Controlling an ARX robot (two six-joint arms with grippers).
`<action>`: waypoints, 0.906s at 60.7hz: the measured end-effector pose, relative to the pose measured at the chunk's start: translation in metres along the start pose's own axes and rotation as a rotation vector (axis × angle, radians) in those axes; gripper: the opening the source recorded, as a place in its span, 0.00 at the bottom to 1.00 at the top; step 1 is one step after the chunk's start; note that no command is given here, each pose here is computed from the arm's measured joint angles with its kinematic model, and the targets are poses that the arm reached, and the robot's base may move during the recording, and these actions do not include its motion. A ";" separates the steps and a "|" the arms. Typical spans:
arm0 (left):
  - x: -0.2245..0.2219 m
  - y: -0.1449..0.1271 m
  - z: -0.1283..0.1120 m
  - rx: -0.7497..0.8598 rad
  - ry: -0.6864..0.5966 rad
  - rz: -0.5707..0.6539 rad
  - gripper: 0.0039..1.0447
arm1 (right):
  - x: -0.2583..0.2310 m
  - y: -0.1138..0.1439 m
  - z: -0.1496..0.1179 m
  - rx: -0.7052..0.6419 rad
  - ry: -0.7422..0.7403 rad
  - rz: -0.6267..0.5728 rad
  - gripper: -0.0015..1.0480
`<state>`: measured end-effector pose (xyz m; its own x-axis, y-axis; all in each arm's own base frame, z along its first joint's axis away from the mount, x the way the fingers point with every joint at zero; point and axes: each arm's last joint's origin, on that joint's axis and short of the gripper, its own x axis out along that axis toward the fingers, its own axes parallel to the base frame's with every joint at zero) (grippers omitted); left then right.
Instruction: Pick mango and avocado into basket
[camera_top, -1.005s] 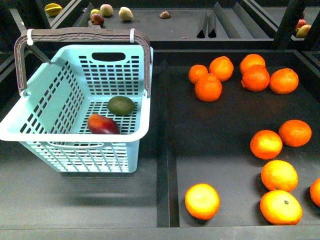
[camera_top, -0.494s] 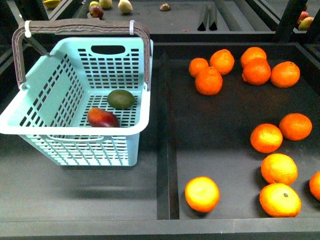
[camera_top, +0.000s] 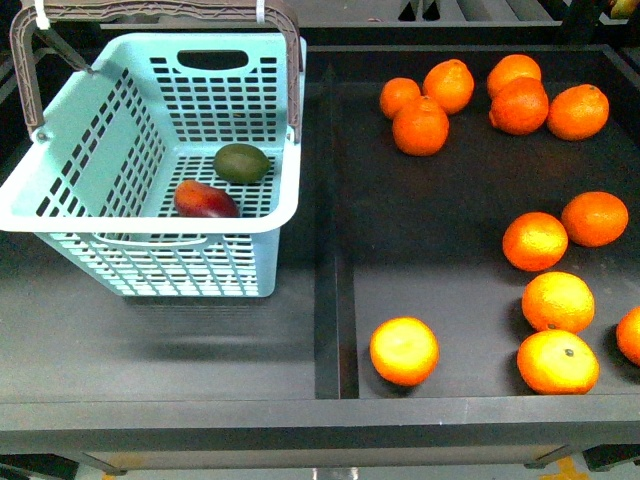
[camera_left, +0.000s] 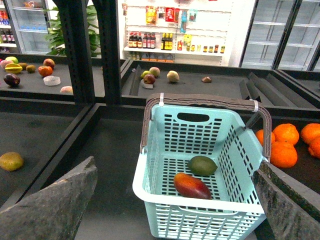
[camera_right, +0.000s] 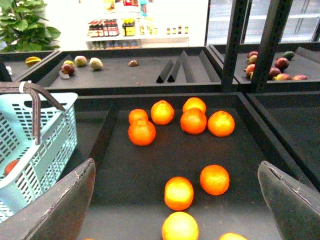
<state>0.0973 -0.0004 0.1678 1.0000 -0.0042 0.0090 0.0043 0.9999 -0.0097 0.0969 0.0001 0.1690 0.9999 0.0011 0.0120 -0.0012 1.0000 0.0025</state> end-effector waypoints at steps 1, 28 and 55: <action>0.000 0.000 0.000 0.000 0.000 0.000 0.92 | 0.000 0.000 0.000 0.000 0.000 0.000 0.92; 0.000 0.000 0.000 0.000 0.000 0.000 0.92 | 0.000 0.000 0.000 0.000 0.000 0.000 0.92; 0.000 0.000 0.000 0.000 0.000 0.000 0.92 | 0.000 0.000 0.000 0.000 0.000 0.000 0.92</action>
<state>0.0973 -0.0004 0.1678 1.0000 -0.0038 0.0090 0.0039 0.9999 -0.0097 0.0969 0.0001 0.1690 0.9999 0.0011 0.0120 -0.0012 1.0000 0.0025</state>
